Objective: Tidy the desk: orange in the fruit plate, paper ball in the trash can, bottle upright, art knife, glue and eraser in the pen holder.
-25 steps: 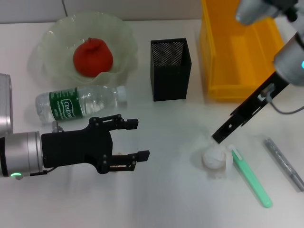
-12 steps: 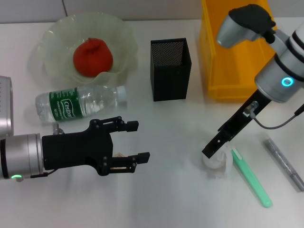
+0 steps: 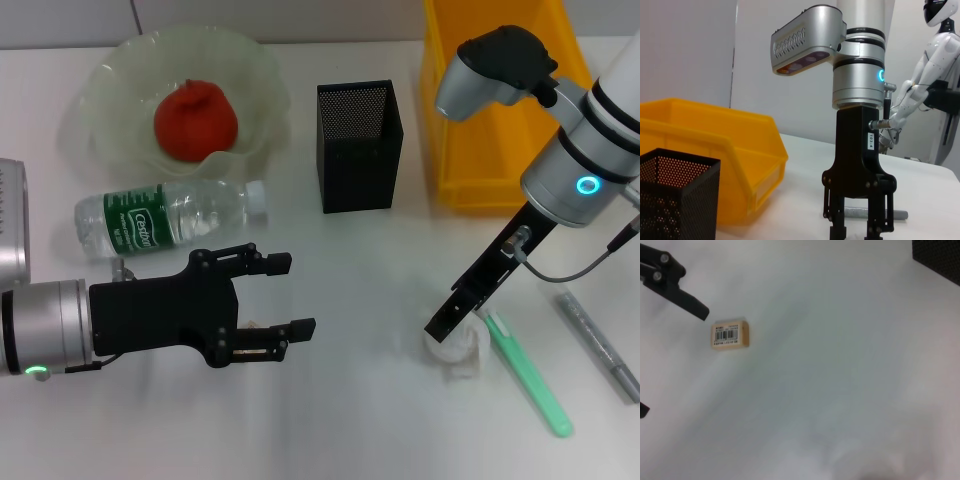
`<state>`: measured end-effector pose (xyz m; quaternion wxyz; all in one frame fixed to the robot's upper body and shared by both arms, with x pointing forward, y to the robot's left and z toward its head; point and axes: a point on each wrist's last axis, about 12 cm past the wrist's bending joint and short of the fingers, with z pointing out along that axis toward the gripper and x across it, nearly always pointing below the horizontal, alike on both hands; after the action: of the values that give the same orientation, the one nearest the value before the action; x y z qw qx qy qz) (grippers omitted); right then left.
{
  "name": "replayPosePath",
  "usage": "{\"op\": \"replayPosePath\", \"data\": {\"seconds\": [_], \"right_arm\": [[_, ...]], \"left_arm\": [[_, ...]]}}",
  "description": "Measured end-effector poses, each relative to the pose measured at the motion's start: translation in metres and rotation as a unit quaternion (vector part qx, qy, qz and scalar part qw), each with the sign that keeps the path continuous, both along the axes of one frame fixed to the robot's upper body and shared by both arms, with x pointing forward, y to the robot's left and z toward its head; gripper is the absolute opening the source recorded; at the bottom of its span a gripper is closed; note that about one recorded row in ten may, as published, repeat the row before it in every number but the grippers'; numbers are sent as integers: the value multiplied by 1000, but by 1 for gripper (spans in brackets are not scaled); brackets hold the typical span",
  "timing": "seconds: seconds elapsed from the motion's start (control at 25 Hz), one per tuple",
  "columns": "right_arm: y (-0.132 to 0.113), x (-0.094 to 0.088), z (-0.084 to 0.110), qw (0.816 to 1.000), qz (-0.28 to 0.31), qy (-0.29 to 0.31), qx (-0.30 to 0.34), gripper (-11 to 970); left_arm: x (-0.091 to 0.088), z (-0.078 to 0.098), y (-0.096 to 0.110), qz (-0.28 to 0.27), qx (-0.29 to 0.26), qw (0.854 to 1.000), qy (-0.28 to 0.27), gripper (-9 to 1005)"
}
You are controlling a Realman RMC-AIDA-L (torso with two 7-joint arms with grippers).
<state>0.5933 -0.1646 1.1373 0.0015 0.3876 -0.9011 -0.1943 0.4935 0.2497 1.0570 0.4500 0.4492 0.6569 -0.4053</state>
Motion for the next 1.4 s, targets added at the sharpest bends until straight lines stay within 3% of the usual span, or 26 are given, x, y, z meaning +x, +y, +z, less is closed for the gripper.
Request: {"op": "replayPosePath", "data": {"seconds": [0.28,0.6,1.24,1.4], "right_arm": [[0,-1,-2,1000,5,1,-6,667],[0,-1,-2,1000,9,-6,-10,397],[-7,-4,14,999,10,-42,31,389],[-15,-9,23,994,0,-72,86,388]], "left_arm": [[0,0,1,-1,2,1000,-5,777],[0,0,0,-4,4,1000,-16,776],[0,0,3,6,1,1000,-16,774],[0,0,4,8,-1,1000,-17,774]]}}
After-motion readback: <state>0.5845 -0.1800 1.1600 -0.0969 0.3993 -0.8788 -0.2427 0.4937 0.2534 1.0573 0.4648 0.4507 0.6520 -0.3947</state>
